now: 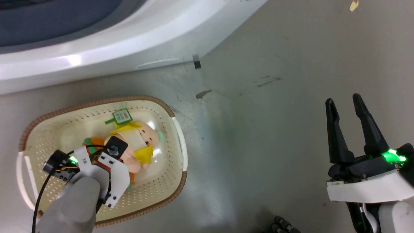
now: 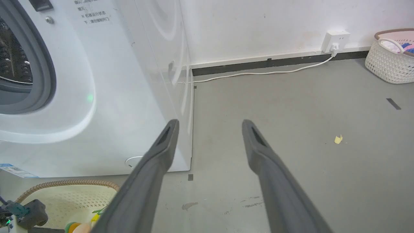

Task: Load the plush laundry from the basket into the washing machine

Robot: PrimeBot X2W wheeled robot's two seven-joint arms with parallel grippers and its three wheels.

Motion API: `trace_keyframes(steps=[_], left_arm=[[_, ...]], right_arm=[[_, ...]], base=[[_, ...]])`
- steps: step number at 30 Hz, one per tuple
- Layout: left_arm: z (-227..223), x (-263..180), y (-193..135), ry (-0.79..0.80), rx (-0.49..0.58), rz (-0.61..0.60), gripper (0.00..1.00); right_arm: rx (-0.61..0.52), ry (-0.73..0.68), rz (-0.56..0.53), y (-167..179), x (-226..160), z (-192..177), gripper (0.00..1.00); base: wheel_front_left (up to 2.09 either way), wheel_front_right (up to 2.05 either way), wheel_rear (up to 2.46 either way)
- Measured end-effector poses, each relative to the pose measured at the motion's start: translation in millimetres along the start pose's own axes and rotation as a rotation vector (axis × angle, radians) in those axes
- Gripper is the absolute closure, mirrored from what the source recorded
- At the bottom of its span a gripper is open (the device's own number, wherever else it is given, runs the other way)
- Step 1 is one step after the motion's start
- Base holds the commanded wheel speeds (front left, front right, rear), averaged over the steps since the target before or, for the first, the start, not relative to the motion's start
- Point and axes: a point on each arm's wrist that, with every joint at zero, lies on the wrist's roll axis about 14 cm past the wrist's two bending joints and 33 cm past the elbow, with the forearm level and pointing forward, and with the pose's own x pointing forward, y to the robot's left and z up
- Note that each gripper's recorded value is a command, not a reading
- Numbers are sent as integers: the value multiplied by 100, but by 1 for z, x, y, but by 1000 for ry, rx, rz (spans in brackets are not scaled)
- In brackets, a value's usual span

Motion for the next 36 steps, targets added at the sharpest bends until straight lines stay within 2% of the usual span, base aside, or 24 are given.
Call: trace_keyframes(steps=[14,15,16,28,36], left_arm=[[-30,49,0,129,-4,-58,0],[-32,52,-1,136,3,-64,17],[-33,55,-2,139,7,-69,99],[-43,83,-4,162,-7,-91,100],[-31,47,-7,108,-63,-53,100]], right_arm=[[-8,26,-29,-9,15,-21,0],[-6,28,-31,-10,16,-23,0],[-7,28,-34,-11,16,-24,0],[-31,15,-45,-16,24,-25,0],[-48,-68,-8,-6,22,7,0]], base=[[0,0,0],[0,0,0],[0,0,0],[0,0,0],[0,0,0]])
